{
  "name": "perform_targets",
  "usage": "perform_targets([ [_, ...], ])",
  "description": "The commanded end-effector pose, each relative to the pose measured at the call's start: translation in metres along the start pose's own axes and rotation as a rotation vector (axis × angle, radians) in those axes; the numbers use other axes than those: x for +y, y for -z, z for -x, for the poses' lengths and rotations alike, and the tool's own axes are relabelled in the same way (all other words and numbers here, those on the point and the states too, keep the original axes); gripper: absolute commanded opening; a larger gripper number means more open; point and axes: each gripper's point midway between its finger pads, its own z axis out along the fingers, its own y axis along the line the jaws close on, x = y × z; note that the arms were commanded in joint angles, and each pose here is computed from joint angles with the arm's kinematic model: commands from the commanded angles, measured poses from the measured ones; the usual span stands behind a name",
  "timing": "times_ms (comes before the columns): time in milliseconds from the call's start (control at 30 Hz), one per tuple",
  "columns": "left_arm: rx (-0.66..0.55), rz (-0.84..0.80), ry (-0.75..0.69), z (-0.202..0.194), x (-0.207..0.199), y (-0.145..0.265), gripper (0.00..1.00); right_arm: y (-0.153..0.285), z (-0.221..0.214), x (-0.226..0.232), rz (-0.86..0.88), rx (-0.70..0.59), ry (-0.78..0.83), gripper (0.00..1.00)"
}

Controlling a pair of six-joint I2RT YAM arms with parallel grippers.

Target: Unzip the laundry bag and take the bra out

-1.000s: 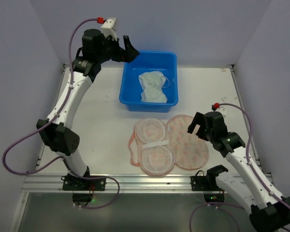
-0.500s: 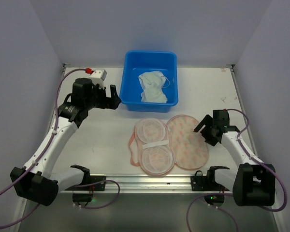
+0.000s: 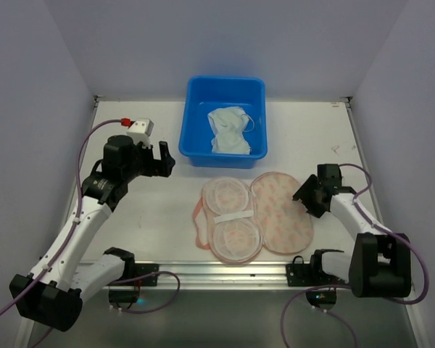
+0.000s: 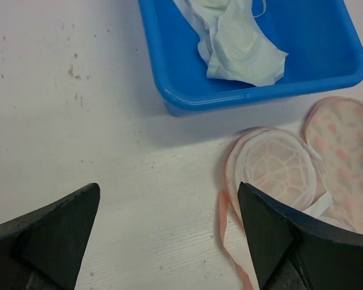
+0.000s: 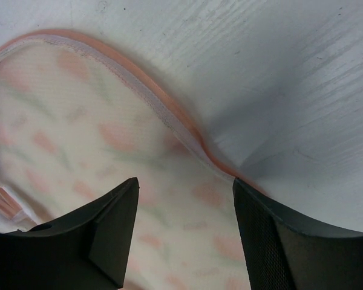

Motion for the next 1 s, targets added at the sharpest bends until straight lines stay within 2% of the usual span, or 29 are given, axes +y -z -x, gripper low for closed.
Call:
perform_targets([
  [0, -0.043, 0.000, -0.026, 0.008, 0.002, -0.006, 1.00, 0.018, 0.024, 0.000, -0.032, -0.115, 0.028, 0.65],
  [133, -0.035, -0.010, -0.027, 0.004, 0.001, -0.009, 1.00, 0.024, 0.035, -0.009, -0.100, -0.150, 0.037, 0.66],
  [333, -0.037, -0.007, -0.034, 0.001, 0.003, -0.009, 1.00, 0.001, 0.024, 0.004, -0.094, -0.011, 0.056, 0.63],
  [500, -0.047, -0.005, -0.037, 0.001, 0.003, -0.007, 1.00, -0.003, 0.020, 0.008, -0.076, 0.013, 0.056, 0.48],
  [600, -0.045, -0.008, -0.039, 0.000, 0.003, -0.008, 1.00, -0.011, 0.012, 0.005, -0.083, 0.054, 0.057, 0.42],
  [667, -0.049, -0.012, -0.038, 0.001, 0.002, -0.007, 1.00, -0.014, 0.008, 0.007, -0.072, 0.072, 0.061, 0.34],
  [700, -0.048, -0.017, -0.038, 0.000, 0.002, -0.007, 1.00, -0.013, 0.010, 0.006, -0.077, 0.061, 0.062, 0.31],
  [733, -0.051, -0.019, -0.040, 0.001, 0.001, -0.007, 1.00, -0.013, 0.009, 0.004, -0.083, 0.066, 0.060, 0.24],
  [833, -0.053, -0.022, -0.040, 0.001, 0.001, -0.007, 1.00, -0.009, 0.015, -0.001, -0.118, 0.040, 0.073, 0.13],
  [867, -0.049, -0.022, -0.039, 0.000, 0.001, -0.008, 1.00, -0.007, 0.017, -0.003, -0.128, 0.029, 0.076, 0.06],
  [933, -0.048, -0.025, -0.039, 0.000, 0.001, -0.008, 1.00, 0.005, 0.026, -0.005, -0.142, -0.015, 0.085, 0.00],
  [967, -0.047, -0.029, -0.038, 0.000, -0.001, -0.008, 1.00, 0.009, 0.029, -0.004, -0.142, -0.032, 0.088, 0.00],
])
